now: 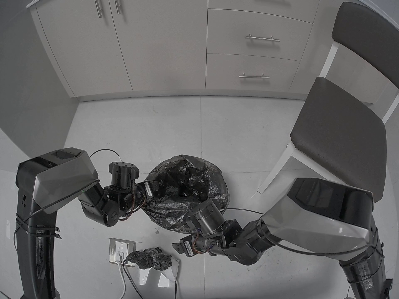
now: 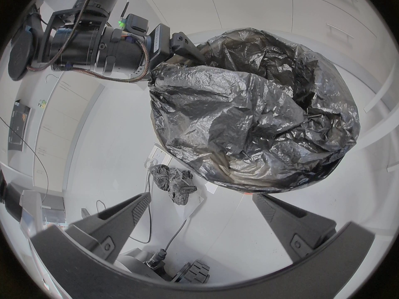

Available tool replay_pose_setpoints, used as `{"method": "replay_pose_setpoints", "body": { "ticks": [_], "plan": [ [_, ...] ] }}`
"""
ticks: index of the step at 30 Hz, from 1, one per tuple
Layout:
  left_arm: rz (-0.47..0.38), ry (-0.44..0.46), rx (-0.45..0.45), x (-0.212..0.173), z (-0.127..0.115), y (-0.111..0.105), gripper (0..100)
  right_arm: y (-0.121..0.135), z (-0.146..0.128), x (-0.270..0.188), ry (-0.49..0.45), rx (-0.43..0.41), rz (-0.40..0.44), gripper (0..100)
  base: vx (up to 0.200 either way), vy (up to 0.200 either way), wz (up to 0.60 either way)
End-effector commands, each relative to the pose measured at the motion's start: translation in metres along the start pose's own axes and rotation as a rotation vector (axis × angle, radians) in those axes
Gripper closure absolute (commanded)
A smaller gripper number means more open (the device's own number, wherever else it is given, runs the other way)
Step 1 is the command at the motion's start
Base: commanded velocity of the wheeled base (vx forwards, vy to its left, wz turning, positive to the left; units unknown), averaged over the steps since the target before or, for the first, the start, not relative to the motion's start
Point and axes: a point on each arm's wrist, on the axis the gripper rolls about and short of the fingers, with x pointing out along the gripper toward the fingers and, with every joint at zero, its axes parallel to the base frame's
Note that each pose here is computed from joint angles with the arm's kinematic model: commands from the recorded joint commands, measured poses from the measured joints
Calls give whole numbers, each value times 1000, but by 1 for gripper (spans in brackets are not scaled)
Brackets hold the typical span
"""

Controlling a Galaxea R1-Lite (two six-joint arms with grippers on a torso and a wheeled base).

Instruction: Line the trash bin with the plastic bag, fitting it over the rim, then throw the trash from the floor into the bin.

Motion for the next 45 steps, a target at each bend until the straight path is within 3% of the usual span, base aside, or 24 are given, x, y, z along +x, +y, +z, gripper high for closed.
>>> {"method": "replay_pose_setpoints", "body": {
  "ticks": [1, 10, 32, 45],
  "plan": [
    [1, 1, 0, 0, 0, 0, 0, 9, 9, -33, -25, 14, 26, 0, 0, 0, 0],
    [0, -1, 0, -1, 1, 0, 0, 7, 23, -36, -128, 26, 34, 0, 0, 0, 0],
    [-1, -2, 1, -1, 1, 0, 0, -12, -2, 1, -50, 37, -18, 0, 0, 0, 0],
    [-1, 0, 2, 0, 0, -1, 0, -18, -1, 19, -63, 44, -30, 0, 0, 0, 0]
  ]
}}
